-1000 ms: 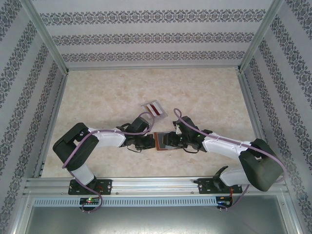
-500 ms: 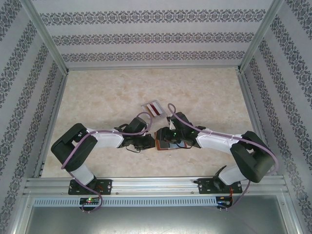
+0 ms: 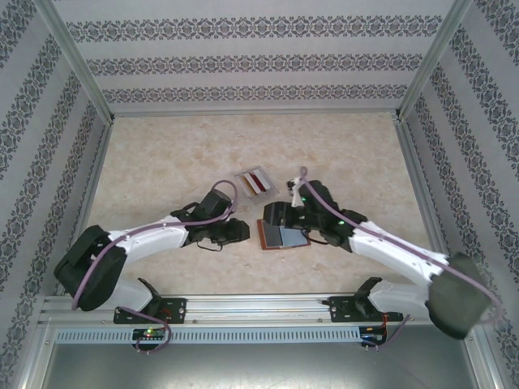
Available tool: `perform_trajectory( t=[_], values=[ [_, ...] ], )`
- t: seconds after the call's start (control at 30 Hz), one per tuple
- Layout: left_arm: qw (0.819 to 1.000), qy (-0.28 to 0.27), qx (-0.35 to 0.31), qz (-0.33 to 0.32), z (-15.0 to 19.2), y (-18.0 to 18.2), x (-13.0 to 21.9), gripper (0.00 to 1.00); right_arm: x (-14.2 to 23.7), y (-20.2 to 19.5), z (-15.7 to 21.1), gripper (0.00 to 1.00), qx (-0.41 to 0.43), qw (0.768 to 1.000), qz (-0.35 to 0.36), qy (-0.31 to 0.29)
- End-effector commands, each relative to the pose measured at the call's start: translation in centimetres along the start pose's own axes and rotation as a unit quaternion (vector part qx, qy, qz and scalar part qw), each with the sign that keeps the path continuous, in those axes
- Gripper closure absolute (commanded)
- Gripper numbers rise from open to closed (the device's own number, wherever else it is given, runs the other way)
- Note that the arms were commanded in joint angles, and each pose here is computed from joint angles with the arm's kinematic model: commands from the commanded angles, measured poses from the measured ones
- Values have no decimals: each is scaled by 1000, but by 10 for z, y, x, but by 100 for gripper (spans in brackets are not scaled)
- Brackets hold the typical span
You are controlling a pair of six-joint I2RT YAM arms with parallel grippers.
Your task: Put the credit cards into the card holder
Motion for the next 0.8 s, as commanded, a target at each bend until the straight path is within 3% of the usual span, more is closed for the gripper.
perform_trajectory(
  t=[0.0, 0.1, 0.43, 0.63, 0.77],
  values=[
    [999, -6, -33, -35, -8, -3, 21, 55, 19, -56, 17, 36, -23, 995, 94, 16],
    [997, 4, -62, -45, -17, -10, 25, 44, 32, -77, 24, 36, -46, 994, 99, 26],
    [996, 8, -80, -36, -59, -3, 28, 37, 11, -93, 30, 37, -64, 991, 79, 87],
    [997, -61, 7, -36, -78, 39, 38, 37, -6, -77, 13, 37, -62, 993, 42, 88],
    [990, -102, 2, -93, -84, 60, 50, 36, -19, -57, 6, 39, -49, 993, 3, 104]
  ],
)
Point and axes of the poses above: each hand's point on the last joint's axis, 136 mm out from that joint toward the fingers, its own x axis back along the fingers, its own y axis along the line the jaws close on, z = x × y, the point moved 6 cm from there along x, back along the fingers, and after that the axes turned 7 degrees about -x, right-handed, at the moved point
